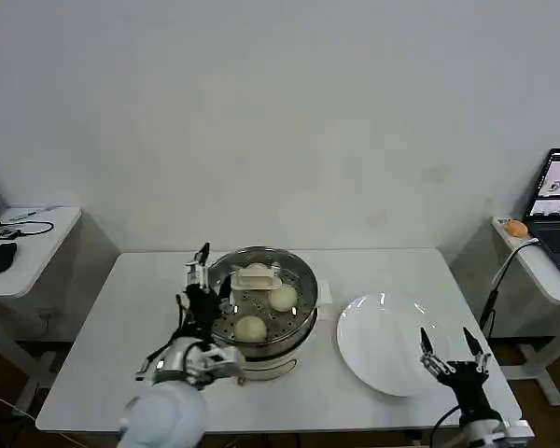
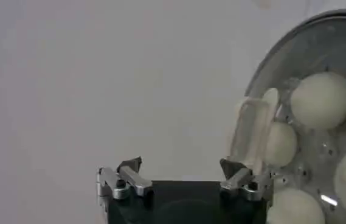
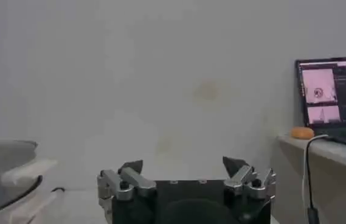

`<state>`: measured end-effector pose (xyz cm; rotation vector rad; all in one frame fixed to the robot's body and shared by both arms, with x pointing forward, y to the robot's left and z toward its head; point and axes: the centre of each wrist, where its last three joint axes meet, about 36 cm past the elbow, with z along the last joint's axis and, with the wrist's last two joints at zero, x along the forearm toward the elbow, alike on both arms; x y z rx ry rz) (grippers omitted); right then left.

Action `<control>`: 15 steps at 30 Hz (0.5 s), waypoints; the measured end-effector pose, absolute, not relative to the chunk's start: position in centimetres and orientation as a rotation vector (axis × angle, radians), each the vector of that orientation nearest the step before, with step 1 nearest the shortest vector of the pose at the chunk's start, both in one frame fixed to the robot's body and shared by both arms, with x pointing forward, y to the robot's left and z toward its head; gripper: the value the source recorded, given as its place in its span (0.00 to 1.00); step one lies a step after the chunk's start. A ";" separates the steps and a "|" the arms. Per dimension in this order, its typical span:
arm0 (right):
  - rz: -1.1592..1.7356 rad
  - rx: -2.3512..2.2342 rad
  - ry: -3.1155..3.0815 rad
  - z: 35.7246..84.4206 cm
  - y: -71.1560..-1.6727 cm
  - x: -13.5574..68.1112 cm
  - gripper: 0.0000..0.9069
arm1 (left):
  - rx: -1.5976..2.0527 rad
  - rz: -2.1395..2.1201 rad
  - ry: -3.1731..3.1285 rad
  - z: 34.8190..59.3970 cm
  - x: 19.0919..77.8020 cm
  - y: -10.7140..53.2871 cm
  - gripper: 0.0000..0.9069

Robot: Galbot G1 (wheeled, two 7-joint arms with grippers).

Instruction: Take steamed baozi put them in steamer then cover it.

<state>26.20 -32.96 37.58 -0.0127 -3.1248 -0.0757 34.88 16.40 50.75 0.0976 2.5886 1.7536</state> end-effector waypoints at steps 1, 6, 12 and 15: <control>-0.076 -0.007 -3.118 37.6 -32.9 26.2 1.00 | 0.097 1.717 2.611 50.8 34.9 16.9 1.00; -0.072 0.023 -3.079 37.7 -32.3 26.0 1.00 | 0.133 1.510 2.751 50.4 35.4 20.6 1.00; -0.067 0.041 -3.034 37.5 -31.9 26.0 1.00 | 0.184 1.281 2.940 47.9 35.7 26.0 1.00; -0.063 0.041 -3.010 37.2 -31.9 26.0 1.00 | 0.186 1.155 3.048 46.1 35.1 28.6 1.00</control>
